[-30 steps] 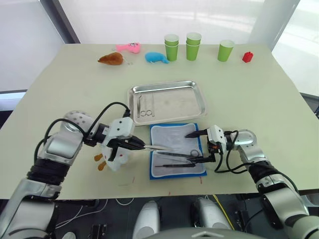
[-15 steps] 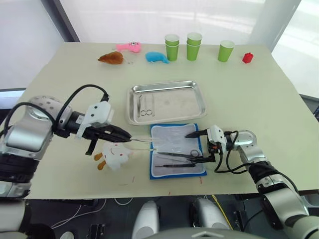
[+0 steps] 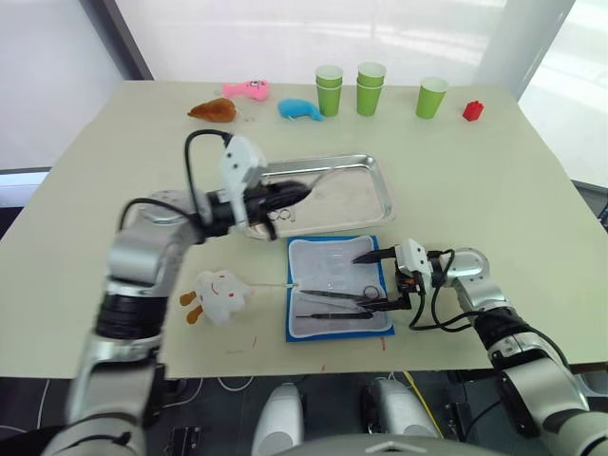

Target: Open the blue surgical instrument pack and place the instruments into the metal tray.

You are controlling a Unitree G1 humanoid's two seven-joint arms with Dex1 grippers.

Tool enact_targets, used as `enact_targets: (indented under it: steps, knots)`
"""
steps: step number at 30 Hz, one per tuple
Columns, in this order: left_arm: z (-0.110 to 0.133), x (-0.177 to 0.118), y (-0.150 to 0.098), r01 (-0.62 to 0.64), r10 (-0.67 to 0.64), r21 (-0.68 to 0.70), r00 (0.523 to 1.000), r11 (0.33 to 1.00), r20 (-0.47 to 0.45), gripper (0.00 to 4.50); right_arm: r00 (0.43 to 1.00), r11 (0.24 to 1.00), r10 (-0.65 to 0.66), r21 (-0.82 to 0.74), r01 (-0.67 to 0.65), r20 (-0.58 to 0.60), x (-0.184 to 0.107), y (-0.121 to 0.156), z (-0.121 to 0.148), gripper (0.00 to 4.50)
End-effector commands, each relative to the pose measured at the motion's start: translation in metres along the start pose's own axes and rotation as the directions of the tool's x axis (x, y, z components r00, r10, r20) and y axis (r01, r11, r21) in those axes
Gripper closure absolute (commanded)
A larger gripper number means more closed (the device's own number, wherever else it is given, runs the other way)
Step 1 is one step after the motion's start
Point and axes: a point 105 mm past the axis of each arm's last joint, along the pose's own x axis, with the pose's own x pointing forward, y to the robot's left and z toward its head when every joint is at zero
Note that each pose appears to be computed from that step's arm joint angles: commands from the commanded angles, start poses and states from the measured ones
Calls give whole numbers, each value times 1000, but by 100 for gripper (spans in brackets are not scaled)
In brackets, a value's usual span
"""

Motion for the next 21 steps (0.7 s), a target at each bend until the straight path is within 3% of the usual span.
enact_targets:
  steps: [1, 7, 9, 12, 18, 21]
  knots:
    - [13, 6, 20, -260, 261, -30, 964, 965, 46, 448, 990, 984, 99, 158, -82, -101, 6, 34, -42, 0]
    - [-3, 29, 19, -493, 491, -54, 870, 868, -41, 448, 990, 984, 99, 161, -82, -104, 4, 35, -43, 0]
    - [-9, 38, 12, -527, 523, -87, 850, 845, -66, 448, 990, 984, 98, 161, -81, -104, 4, 36, -43, 0]
    - [-26, 45, 2, -553, 532, -257, 833, 792, -153, 448, 990, 984, 95, 161, -78, -103, 3, 36, -43, 0]
    - [-44, 51, 8, -662, 625, -281, 749, 695, -219, 448, 991, 984, 86, 164, -69, -102, 3, 38, -44, 0]
    - [-48, 55, 7, -684, 640, -290, 729, 670, -240, 448, 991, 984, 85, 166, -67, -104, 2, 39, -44, 0]
